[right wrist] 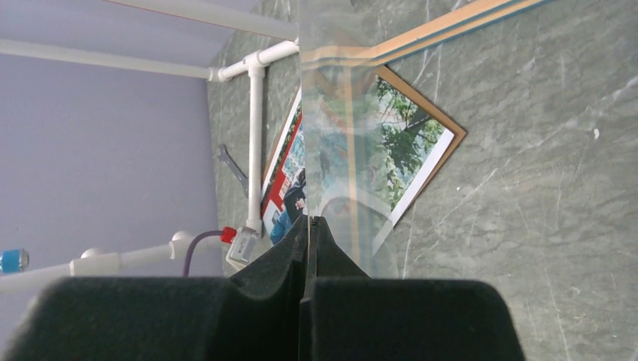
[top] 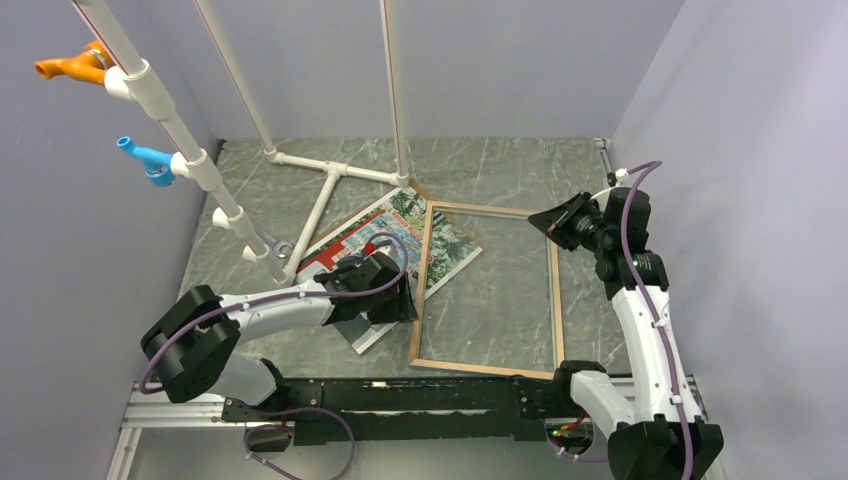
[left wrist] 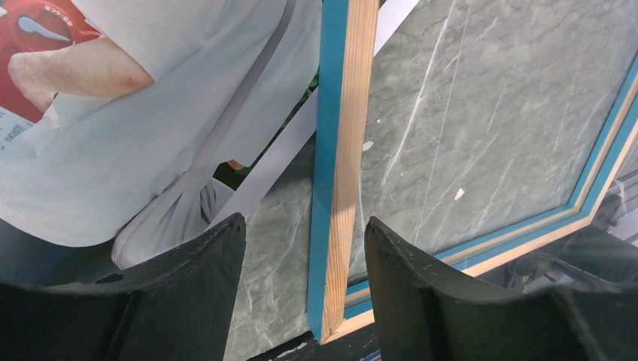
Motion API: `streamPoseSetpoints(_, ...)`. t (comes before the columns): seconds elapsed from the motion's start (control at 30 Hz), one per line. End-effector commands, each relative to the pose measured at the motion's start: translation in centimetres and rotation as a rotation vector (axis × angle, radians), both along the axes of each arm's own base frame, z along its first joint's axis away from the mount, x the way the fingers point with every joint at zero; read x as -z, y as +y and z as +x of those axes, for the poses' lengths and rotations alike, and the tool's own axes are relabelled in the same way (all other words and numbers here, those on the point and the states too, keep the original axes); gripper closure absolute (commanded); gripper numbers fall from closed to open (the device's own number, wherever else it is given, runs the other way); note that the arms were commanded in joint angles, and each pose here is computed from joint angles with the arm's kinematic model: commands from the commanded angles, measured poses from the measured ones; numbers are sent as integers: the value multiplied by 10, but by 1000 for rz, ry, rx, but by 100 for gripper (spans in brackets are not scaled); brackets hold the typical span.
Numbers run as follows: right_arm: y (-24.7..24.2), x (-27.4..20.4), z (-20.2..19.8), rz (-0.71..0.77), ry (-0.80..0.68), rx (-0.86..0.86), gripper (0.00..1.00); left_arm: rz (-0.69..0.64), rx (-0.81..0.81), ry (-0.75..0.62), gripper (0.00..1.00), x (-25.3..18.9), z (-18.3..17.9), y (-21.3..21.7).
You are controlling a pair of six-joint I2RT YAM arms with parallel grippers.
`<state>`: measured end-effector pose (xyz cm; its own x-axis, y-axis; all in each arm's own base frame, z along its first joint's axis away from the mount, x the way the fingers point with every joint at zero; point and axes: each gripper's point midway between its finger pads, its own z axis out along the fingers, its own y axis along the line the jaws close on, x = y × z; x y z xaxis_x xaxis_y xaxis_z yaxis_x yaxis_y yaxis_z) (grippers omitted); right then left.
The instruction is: Put the photo into the frame
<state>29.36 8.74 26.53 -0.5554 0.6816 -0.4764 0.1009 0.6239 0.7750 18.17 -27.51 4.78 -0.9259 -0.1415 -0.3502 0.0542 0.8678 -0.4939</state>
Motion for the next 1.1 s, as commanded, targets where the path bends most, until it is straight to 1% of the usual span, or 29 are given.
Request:
streamPoseSetpoints(0.0,7,-16,0,67,-70,-19,100,10,4,-23,38,-3,11,-6)
streamPoseSetpoints(0.33,11,-1,-5,117,-36,-17,100,48,9,6,45,9,8,-3)
streamPoseSetpoints(0.43,10,0,-4,120,-35,-7,100,76,-10,-7,46,10,11,2)
streamPoseSetpoints(0.9,15,10,1,165,-28,-25,100,91,1,7,48,16,9,1)
streamPoseSetpoints(1.07,14,9,3,154,-29,-28,100,94,4,7,48,16,9,0)
